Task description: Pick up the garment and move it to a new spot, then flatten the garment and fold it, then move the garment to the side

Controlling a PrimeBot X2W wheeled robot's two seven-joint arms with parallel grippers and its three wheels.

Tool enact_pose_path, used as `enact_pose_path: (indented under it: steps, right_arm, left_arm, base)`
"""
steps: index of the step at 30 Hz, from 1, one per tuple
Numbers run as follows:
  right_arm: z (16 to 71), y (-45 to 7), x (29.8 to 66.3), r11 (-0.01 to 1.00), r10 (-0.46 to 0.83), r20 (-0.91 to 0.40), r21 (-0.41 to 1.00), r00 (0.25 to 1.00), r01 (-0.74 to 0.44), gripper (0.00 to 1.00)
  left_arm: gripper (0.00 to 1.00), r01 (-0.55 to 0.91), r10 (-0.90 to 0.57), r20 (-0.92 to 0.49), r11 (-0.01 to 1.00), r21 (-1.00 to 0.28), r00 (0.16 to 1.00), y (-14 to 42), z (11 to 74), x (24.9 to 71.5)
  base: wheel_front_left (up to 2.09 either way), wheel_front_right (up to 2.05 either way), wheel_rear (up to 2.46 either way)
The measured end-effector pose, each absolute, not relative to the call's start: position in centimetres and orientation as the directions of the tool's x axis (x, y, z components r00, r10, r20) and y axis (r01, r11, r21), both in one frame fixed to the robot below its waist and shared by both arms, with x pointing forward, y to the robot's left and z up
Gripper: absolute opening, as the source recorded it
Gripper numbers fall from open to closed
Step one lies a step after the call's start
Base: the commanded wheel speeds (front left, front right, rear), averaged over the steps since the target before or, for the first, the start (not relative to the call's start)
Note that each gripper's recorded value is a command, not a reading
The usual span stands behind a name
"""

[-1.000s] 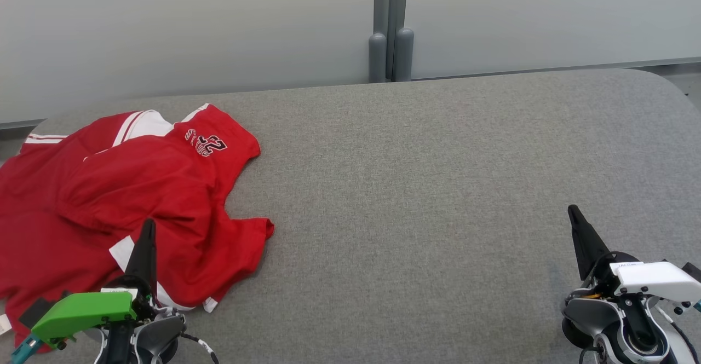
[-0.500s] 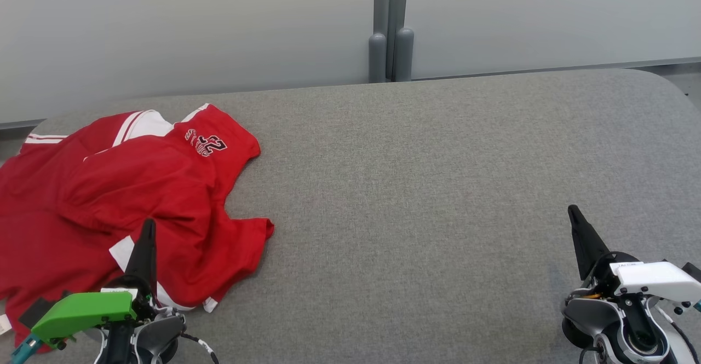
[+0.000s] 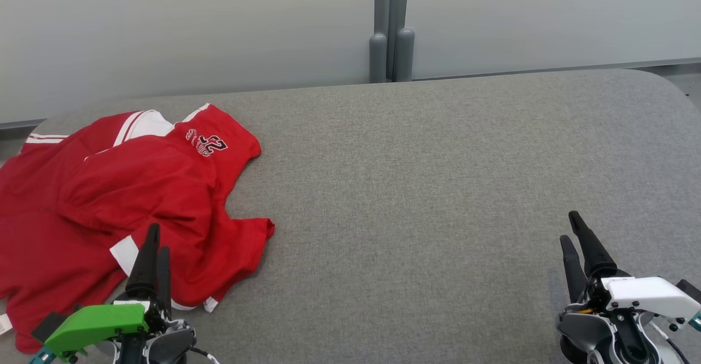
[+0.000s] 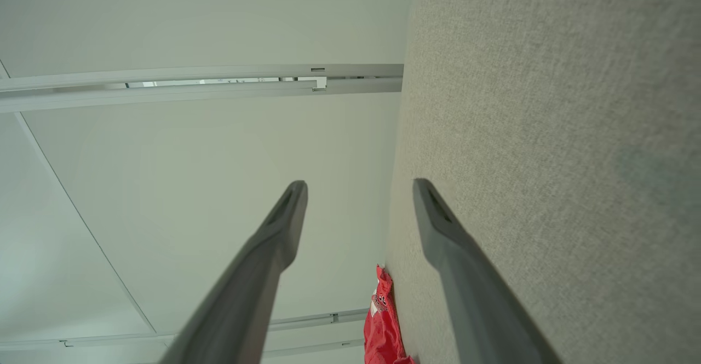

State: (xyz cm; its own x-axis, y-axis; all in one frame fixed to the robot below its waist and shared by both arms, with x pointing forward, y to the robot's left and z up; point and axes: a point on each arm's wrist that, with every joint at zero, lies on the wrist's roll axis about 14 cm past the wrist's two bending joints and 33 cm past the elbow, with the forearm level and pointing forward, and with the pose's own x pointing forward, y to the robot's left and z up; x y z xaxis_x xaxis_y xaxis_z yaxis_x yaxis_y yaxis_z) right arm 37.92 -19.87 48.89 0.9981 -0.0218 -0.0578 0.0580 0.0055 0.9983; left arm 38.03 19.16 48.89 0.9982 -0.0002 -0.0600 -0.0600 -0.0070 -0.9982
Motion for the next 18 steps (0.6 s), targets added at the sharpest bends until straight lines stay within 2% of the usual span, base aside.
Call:
enact_pose_path:
  steps: [7, 18]
  right_arm:
    - [49.0, -19.6, 37.8, 0.103, -0.027, -0.056, 0.993, 0.998, 0.059, 1.0]
    - [50.8, -19.3, 38.0, 0.415, -0.021, -0.001, 0.91, 1.0, 0.01, 1.0]
  left_arm:
    - [1.0, -0.068, 0.002, -0.068, 0.059, -0.996, 0.998, 18.8, 48.7, 37.8]
    - [1.0, -0.062, 0.0, -0.064, 0.278, -0.959, 0.998, 18.8, 48.8, 37.7]
  base:
    - [0.0, 0.0, 0.0]
    - [0.0, 0.0, 0.0]
